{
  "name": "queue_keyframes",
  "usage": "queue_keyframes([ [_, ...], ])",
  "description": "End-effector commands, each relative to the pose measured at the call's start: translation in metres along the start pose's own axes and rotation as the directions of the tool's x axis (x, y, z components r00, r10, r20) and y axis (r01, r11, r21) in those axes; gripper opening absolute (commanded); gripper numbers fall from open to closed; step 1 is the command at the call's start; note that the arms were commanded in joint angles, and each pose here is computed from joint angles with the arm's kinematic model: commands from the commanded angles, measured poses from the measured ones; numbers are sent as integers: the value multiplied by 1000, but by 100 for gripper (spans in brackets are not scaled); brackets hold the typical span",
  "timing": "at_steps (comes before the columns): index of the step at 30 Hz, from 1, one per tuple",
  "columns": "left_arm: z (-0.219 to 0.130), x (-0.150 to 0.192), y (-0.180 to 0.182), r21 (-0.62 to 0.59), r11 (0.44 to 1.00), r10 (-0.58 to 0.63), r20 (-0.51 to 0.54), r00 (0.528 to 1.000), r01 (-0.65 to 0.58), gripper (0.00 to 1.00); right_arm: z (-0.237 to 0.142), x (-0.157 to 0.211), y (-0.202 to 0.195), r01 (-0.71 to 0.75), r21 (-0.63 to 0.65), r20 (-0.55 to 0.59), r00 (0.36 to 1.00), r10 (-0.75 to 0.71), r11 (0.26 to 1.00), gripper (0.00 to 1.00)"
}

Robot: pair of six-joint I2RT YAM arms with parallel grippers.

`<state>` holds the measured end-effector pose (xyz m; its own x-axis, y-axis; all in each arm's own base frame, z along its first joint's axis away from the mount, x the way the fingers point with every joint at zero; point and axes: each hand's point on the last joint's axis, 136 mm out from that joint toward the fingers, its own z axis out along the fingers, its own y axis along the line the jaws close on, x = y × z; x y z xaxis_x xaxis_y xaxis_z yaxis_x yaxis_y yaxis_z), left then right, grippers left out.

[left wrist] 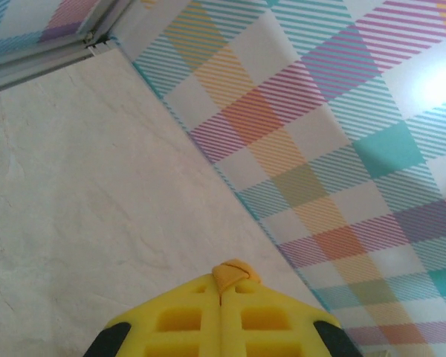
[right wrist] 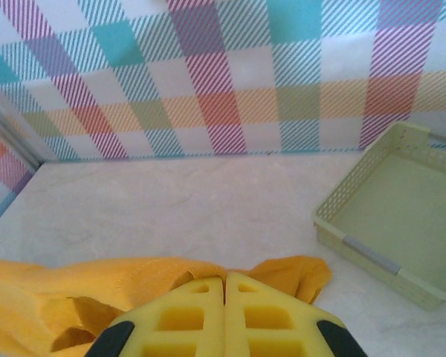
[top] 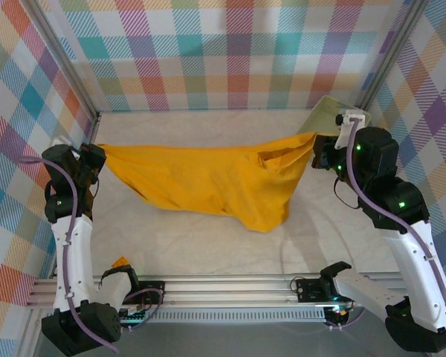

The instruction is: Fold the inside-out t-shirt

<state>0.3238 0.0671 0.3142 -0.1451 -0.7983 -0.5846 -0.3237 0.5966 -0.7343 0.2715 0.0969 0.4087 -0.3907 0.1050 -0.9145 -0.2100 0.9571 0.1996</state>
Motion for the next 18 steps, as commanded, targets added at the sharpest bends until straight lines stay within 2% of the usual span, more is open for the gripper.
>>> queue_keyframes([
  [1, 11, 29, 32, -58, 998, -39, -92, 995, 34, 0, 43, 62, 5, -29, -42, -210, 978, 19, 999, 4],
  [5, 42, 84, 97, -212, 976, -108, -241, 965, 57, 0, 100, 140, 6, -106, -29, -416, 906, 85, 994, 3],
  [9, 57, 117, 150, -376, 926, -159, -323, 933, 28, 0, 137, 200, -18, -101, 117, -540, 828, 148, 988, 0],
  [11, 61, 126, 162, -399, 917, -167, -335, 927, 21, 0, 142, 229, -33, -86, 191, -582, 792, 183, 978, 3],
  [13, 64, 131, 167, -401, 916, -174, -341, 924, 24, 0, 142, 254, -43, -67, 237, -614, 762, 203, 969, 9],
  [15, 67, 140, 172, -404, 914, -187, -365, 912, 25, 0, 137, 274, -50, -51, 259, -642, 737, 211, 965, 28],
  [18, 74, 146, 171, -379, 925, -187, -385, 904, 30, 0, 123, 277, -50, -34, 244, -638, 747, 187, 969, 45],
])
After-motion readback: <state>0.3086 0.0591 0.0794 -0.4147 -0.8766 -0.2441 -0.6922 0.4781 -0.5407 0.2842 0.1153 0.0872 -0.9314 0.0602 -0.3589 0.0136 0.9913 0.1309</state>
